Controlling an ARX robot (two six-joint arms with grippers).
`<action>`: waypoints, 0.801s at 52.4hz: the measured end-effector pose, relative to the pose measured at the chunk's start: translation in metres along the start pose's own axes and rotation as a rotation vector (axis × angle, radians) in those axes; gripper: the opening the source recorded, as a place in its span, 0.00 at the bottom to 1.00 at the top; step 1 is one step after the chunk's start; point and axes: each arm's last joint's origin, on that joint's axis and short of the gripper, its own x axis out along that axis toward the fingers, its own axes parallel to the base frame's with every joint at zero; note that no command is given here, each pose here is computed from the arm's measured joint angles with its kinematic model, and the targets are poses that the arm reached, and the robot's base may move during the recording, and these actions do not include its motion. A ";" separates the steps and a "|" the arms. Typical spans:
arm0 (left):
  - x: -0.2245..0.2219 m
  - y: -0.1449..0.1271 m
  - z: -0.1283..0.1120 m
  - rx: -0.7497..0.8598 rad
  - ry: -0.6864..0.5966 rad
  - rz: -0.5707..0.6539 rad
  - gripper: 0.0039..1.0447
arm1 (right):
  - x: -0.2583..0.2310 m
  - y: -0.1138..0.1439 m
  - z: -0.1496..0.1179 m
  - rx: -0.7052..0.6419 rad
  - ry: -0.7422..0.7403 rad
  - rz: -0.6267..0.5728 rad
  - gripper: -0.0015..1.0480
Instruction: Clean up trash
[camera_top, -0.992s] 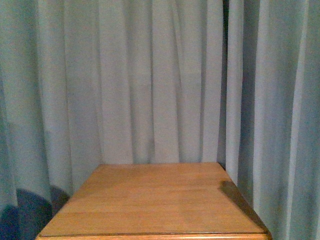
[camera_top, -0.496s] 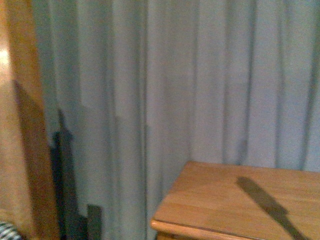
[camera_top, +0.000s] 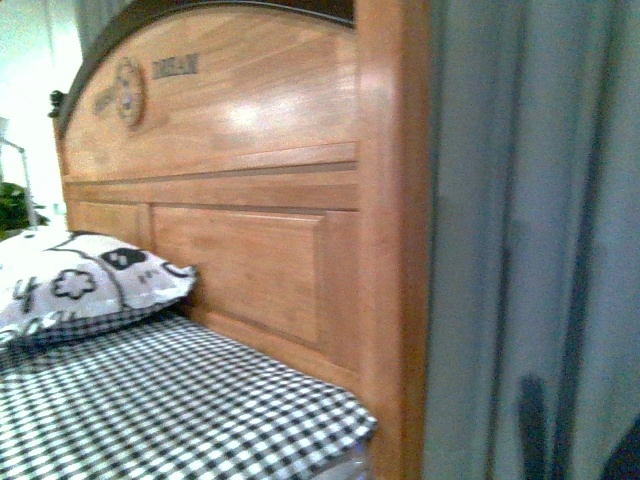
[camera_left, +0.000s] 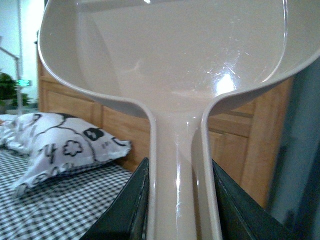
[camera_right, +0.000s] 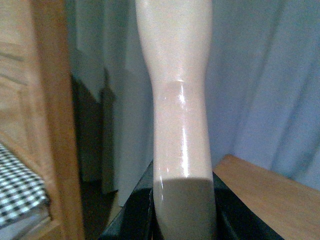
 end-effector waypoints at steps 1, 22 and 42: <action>0.000 0.000 0.000 0.000 0.000 0.000 0.27 | 0.000 0.000 0.000 0.000 0.000 0.000 0.19; 0.000 0.000 0.000 0.000 0.001 -0.002 0.27 | 0.000 0.000 0.000 0.000 0.000 -0.004 0.19; -0.001 0.001 0.001 -0.003 -0.005 0.018 0.27 | 0.001 0.001 -0.002 -0.004 0.010 0.015 0.19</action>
